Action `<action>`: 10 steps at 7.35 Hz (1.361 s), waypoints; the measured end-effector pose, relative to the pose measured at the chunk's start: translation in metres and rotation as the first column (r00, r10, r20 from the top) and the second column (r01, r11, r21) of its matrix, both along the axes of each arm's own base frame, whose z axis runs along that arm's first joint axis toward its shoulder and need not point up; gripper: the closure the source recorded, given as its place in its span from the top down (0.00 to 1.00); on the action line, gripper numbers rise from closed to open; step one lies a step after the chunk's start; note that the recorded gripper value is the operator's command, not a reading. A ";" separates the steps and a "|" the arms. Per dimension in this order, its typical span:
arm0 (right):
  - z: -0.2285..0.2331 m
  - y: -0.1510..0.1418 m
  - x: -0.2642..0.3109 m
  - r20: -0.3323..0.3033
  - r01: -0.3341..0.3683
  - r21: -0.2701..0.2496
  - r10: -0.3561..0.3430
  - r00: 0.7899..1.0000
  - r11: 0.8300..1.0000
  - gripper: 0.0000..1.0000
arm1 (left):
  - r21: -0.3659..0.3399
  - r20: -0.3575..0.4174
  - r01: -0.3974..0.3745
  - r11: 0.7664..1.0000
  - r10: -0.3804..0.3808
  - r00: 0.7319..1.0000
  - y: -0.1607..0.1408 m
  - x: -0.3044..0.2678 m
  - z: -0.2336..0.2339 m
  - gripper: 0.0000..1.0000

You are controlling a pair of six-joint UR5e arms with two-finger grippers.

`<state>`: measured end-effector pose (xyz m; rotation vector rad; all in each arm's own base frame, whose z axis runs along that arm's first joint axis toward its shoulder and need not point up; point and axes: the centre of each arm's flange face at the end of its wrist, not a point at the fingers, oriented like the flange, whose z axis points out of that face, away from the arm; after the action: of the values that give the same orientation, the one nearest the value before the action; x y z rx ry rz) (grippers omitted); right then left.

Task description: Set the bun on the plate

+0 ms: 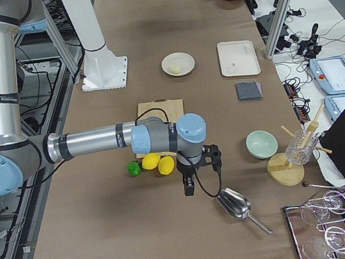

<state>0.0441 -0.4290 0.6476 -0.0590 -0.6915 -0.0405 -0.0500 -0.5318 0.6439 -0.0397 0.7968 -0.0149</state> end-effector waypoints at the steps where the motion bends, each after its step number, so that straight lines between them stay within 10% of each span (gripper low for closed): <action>1: 0.008 0.003 0.006 0.001 -0.013 0.019 0.013 1.000 1.000 1.00 | -0.001 0.025 0.000 1.000 0.000 1.000 0.000 -0.002 0.001 0.99; 10: 0.021 0.014 0.012 0.021 -0.025 0.017 0.024 0.999 1.000 1.00 | -0.018 0.039 0.000 1.000 0.001 0.999 0.007 -0.003 0.004 0.99</action>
<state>0.0558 -0.4150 0.6686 -0.0339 -0.7127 -0.0235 -0.0526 -0.5245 0.6476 -0.0564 0.7574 -0.0225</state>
